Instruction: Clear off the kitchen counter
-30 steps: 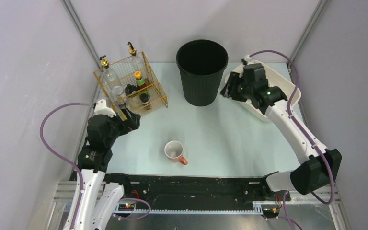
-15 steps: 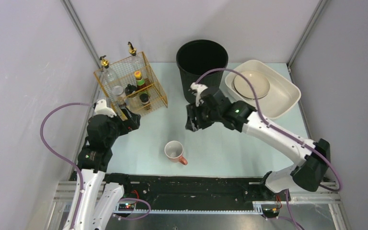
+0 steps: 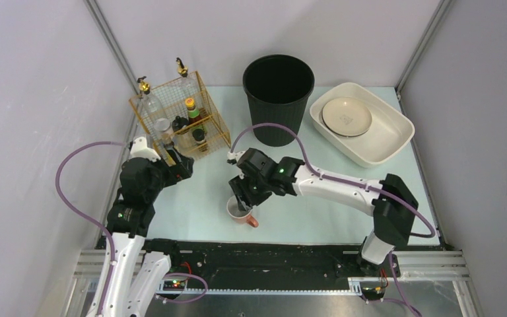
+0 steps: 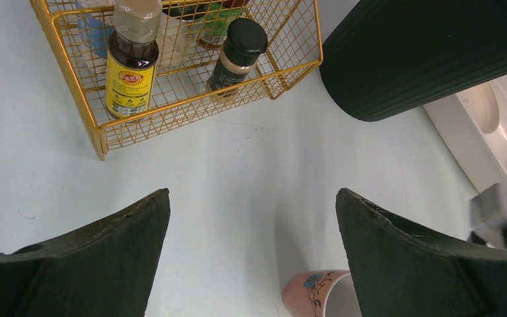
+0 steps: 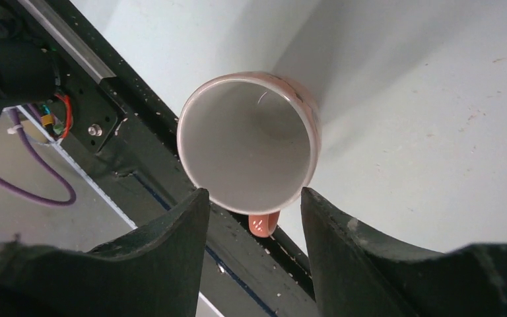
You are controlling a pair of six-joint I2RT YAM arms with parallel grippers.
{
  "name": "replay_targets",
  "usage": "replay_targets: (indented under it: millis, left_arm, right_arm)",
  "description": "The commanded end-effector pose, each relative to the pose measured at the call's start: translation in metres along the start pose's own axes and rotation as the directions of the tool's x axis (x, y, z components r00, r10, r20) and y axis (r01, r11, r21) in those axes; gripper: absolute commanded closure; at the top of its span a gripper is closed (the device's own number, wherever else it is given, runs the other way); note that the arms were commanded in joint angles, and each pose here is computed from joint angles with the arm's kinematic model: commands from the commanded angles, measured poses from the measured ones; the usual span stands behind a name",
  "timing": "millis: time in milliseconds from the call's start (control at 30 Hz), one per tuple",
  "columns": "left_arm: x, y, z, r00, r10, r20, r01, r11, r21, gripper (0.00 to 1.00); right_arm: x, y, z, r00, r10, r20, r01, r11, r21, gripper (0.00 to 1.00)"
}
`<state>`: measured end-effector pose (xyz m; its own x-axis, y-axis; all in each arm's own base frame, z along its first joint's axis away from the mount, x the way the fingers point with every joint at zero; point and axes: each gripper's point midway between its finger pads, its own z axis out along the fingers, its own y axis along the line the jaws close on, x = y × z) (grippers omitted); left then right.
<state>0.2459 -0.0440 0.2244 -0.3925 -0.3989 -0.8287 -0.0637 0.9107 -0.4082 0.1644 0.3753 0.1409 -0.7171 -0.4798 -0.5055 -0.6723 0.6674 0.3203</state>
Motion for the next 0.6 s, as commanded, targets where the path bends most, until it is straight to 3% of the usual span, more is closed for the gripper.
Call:
replay_targets:
  millis: [0,567]
  left_arm:
    - [-0.003,0.002,0.002,1.0,-0.011,0.016,0.011,1.0,-0.01,0.02]
    - [-0.003,0.003,0.003,1.0,-0.012,0.011,0.012,1.0,-0.015,0.02]
  right_arm:
    - [0.001,0.001,0.02,1.0,0.001,-0.002,-0.001,1.0,0.024,0.42]
    - [-0.003,-0.022,0.033,0.999,0.013,0.038,-0.019,0.985,0.173,0.43]
